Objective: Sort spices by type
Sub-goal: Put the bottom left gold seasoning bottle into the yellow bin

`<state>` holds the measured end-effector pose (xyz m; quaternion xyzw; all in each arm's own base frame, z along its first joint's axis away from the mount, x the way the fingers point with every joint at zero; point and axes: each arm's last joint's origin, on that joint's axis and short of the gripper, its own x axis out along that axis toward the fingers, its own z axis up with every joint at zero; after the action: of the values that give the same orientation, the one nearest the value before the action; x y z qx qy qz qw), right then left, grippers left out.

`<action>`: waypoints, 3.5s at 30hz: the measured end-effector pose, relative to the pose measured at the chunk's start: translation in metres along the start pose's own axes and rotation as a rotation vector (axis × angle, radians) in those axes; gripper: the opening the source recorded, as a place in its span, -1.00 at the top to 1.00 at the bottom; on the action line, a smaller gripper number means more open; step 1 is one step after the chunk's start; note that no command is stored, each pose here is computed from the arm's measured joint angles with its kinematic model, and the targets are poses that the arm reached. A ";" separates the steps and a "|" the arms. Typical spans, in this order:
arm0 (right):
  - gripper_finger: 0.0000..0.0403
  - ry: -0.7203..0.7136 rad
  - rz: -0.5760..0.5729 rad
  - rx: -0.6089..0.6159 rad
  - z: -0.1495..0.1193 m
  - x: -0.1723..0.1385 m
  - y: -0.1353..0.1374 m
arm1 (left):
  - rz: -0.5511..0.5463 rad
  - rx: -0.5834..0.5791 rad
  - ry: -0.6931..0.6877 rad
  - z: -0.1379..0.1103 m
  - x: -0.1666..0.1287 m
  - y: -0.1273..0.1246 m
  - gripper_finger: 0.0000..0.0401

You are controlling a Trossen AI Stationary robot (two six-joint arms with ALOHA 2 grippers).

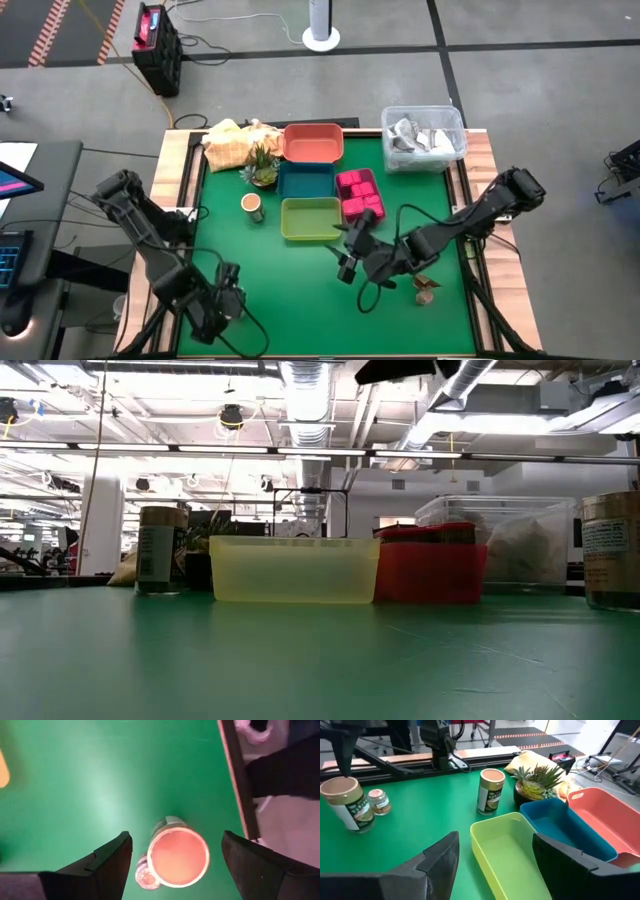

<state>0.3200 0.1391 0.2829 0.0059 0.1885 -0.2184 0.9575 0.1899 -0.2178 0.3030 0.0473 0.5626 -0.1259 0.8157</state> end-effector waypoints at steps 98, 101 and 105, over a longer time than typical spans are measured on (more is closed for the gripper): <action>-0.39 -0.007 -0.142 0.037 -0.064 -0.043 -0.042 | 0.234 -0.065 -0.136 0.079 -0.013 0.263 -0.34; -0.39 -0.011 -0.150 0.048 -0.065 -0.040 -0.044 | 0.210 -0.100 -0.119 0.078 -0.005 0.277 -0.34; -0.39 -0.012 -0.146 0.049 -0.065 -0.042 -0.044 | 0.168 -0.095 -0.006 0.078 0.024 0.285 -0.34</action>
<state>0.2434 0.1224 0.2411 0.0141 0.1775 -0.2922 0.9396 0.3425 0.0359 0.2910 0.0551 0.5595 -0.0302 0.8264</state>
